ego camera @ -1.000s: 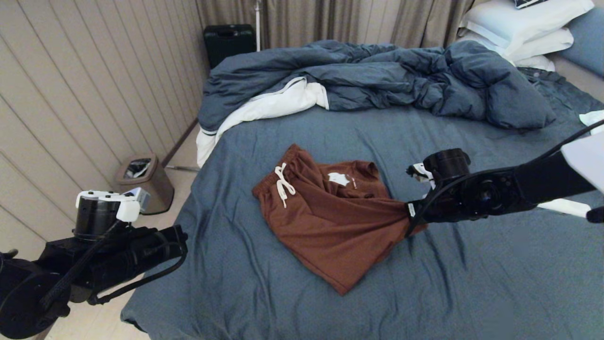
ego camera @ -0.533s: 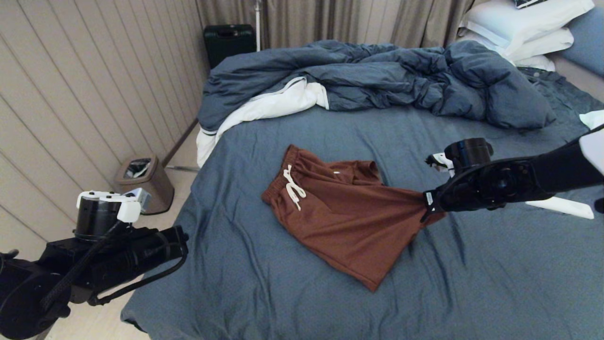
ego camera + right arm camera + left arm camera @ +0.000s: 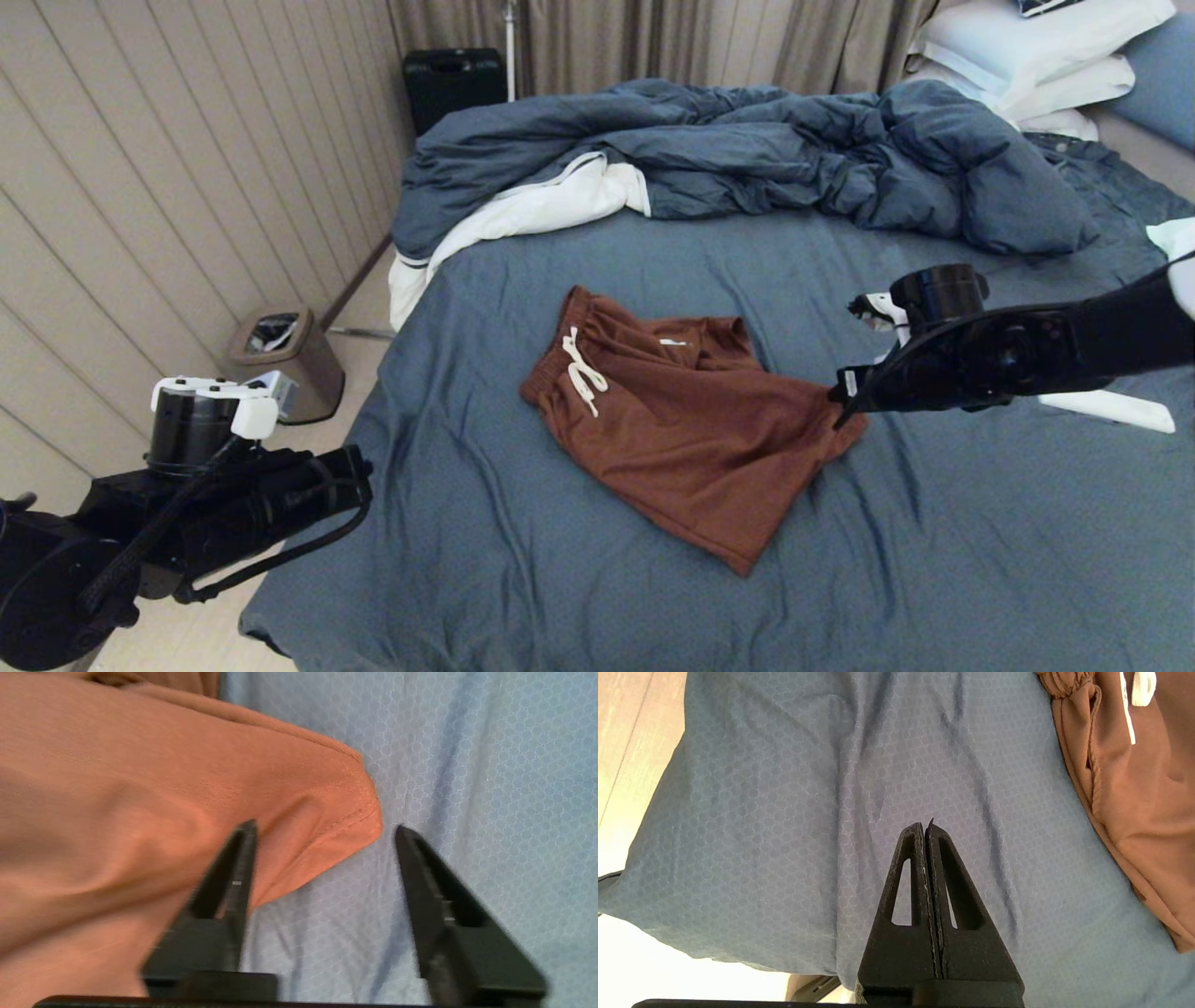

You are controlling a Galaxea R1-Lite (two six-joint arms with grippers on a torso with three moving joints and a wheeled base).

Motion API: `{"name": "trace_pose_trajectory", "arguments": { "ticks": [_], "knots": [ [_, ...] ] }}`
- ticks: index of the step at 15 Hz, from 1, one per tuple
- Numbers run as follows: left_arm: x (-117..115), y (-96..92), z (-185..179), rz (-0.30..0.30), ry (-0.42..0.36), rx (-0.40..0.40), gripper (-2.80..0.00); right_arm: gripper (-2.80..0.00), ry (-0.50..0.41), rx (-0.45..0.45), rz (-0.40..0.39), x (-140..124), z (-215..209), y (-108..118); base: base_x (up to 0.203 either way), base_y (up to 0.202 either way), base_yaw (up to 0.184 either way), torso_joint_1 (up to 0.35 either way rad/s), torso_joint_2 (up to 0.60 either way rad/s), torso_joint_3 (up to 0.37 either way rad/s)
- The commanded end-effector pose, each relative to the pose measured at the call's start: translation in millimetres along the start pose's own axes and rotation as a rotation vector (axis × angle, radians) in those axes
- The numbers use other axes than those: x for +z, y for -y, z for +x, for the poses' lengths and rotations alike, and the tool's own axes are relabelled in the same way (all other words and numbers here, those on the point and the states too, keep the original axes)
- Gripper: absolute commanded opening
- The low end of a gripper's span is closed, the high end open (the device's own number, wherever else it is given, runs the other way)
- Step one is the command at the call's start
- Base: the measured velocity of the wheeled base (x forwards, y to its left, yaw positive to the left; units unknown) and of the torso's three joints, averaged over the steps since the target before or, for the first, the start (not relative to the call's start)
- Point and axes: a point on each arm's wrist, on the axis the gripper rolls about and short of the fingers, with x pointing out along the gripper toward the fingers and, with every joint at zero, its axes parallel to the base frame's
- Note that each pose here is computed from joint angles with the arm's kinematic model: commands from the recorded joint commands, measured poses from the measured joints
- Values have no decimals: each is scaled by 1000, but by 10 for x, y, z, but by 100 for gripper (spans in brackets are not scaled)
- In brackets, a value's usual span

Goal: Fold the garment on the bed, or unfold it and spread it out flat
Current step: Unford the brown shorts

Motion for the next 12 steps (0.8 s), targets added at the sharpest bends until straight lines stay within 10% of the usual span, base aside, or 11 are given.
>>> {"name": "trace_pose_trajectory", "arguments": {
  "ticks": [1, 3, 4, 12],
  "knots": [
    [4, 0, -1, -4, 4, 0, -280, 0, 50, 21, 21, 86, -219, -42, 0, 0, 0, 0, 0, 0],
    [3, -1, 1, -4, 3, -1, -280, 0, 97, 63, 44, 129, -499, -126, 0, 0, 0, 0, 0, 0],
    [3, -1, 1, -4, 3, -1, -280, -280, 117, 93, 54, 128, -651, -190, 0, 0, 0, 0, 0, 0],
    [111, 88, 227, -3, 39, -37, -280, -280, 150, 282, 121, -439, -1426, -450, 0, 0, 0, 0, 0, 0]
  ]
}}
